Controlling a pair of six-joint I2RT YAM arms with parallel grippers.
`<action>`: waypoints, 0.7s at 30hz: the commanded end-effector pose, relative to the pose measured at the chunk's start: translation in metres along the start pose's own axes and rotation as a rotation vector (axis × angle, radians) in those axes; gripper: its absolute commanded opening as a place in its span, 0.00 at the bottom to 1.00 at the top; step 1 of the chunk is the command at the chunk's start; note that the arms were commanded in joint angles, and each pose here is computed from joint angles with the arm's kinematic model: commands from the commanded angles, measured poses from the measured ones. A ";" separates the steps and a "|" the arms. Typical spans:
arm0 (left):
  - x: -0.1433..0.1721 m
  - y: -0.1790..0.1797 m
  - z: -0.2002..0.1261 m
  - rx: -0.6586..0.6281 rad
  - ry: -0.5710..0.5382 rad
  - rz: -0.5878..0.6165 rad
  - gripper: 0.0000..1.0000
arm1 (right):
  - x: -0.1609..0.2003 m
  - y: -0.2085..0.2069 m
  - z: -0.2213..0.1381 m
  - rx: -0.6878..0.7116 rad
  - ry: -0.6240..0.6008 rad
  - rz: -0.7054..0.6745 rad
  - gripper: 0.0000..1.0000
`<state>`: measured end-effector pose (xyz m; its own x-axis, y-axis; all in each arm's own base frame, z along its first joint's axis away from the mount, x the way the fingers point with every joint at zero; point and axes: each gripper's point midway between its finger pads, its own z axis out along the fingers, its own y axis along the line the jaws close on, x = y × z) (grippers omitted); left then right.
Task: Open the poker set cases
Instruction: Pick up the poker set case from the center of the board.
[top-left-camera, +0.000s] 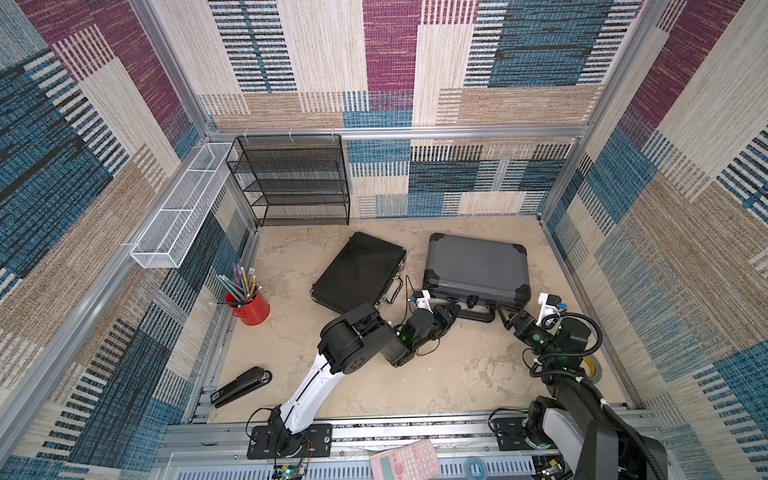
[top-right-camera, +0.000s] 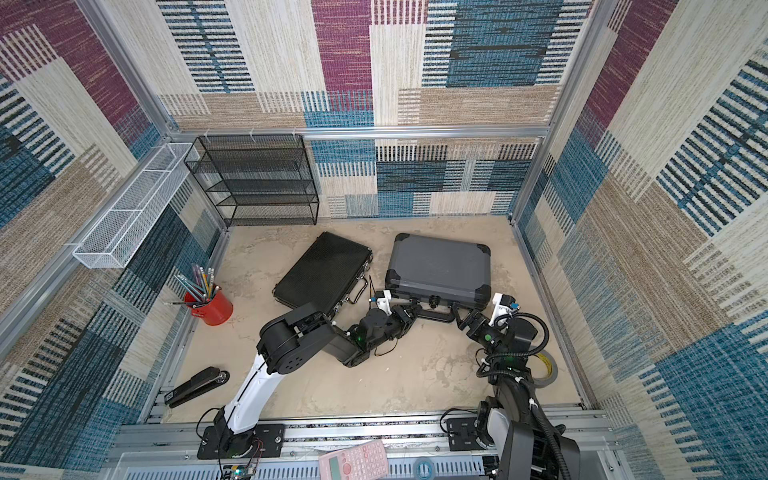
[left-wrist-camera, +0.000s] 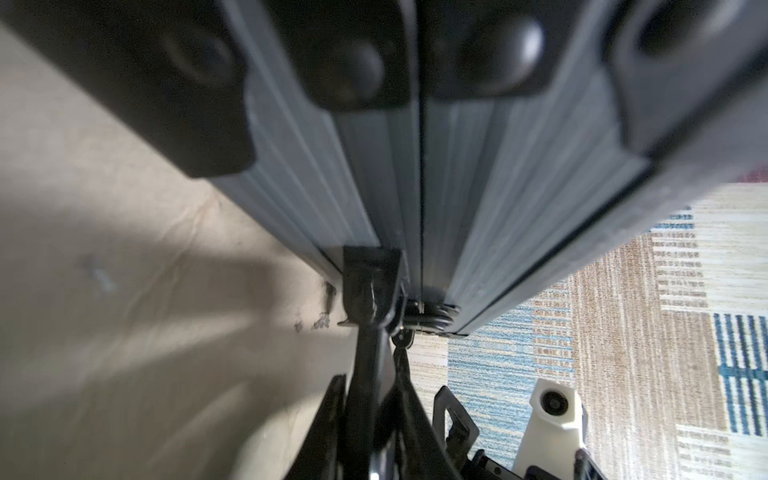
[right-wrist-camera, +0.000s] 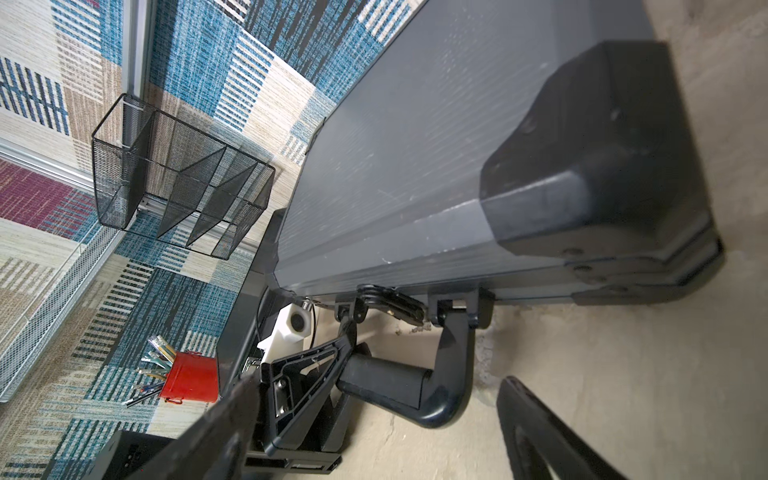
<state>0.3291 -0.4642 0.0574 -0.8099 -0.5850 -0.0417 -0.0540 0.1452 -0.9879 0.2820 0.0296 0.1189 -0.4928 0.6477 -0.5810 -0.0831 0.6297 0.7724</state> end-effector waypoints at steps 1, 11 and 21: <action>0.003 -0.004 -0.001 -0.014 0.015 -0.041 0.16 | -0.006 0.004 -0.002 -0.002 -0.029 0.011 0.92; 0.007 -0.026 0.004 -0.032 0.049 -0.125 0.03 | -0.004 0.008 -0.005 -0.016 -0.025 0.022 0.94; -0.007 -0.084 0.005 0.038 0.015 -0.172 0.00 | -0.005 0.029 -0.010 -0.098 -0.021 0.038 0.97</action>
<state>0.3340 -0.4657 0.0795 -0.7820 -0.6112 0.1217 -0.2671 0.1524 -0.9515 0.2761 0.0342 0.1399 -0.4675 0.6736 -0.5725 -0.1202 0.5932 0.7960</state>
